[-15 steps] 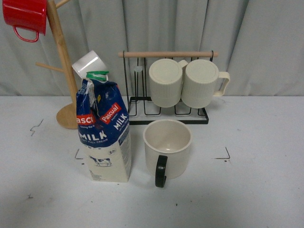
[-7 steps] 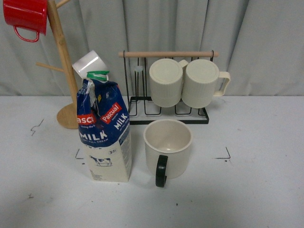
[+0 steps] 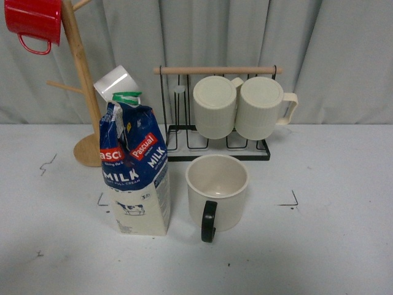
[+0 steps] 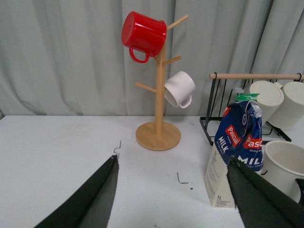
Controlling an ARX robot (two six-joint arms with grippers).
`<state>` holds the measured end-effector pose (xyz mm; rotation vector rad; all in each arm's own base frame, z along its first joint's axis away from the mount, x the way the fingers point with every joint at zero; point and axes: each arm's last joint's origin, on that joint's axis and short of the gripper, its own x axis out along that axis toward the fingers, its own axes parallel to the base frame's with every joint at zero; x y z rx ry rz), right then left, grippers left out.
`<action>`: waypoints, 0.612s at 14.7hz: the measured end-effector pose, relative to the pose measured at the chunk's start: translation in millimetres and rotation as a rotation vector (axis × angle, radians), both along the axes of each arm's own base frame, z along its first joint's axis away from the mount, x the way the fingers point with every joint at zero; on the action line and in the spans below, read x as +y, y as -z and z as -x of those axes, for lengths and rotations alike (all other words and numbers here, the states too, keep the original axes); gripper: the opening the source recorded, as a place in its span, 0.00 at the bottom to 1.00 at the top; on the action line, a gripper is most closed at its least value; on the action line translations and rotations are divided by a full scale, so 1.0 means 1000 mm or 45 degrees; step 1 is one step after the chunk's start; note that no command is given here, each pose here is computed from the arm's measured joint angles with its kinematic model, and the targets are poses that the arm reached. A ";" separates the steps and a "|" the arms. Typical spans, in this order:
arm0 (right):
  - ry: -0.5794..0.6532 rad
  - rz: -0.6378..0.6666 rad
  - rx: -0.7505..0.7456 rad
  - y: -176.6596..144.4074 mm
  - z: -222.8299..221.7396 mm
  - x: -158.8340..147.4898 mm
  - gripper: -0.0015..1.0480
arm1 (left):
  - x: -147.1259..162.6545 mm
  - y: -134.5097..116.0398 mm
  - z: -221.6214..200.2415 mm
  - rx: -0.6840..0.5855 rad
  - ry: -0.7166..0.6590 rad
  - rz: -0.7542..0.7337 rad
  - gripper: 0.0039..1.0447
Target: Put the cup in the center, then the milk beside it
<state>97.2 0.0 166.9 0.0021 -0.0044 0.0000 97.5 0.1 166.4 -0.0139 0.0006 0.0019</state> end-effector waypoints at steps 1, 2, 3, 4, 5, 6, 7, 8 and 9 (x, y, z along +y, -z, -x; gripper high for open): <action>0.000 0.000 0.000 0.000 0.000 0.000 0.94 | 0.000 0.000 0.000 0.000 0.000 0.000 0.80; 0.000 0.000 0.000 0.000 0.000 0.000 0.94 | 0.000 0.000 0.000 0.000 0.000 0.000 0.92; 0.000 0.000 0.000 0.000 0.000 0.000 0.94 | 0.000 0.000 0.000 0.000 0.000 -0.001 0.93; 0.000 0.000 0.000 0.000 0.000 0.000 0.94 | 0.000 0.000 0.000 0.000 0.000 -0.001 0.94; 0.000 0.000 0.000 0.000 0.000 0.000 0.94 | 0.000 0.000 0.000 0.000 0.000 -0.001 0.94; 0.000 0.000 0.000 0.000 0.000 0.000 0.94 | 0.000 0.000 0.000 0.000 0.000 -0.001 0.94; 0.000 0.000 0.000 0.000 0.000 0.000 0.94 | 0.000 0.000 0.000 0.000 0.000 -0.001 0.94; 0.000 0.000 0.000 0.000 0.000 0.000 0.94 | 0.000 0.000 0.000 0.000 0.000 -0.001 0.94; 0.000 0.000 0.000 0.000 0.000 0.000 0.94 | 0.000 0.000 0.000 0.000 0.000 -0.001 0.94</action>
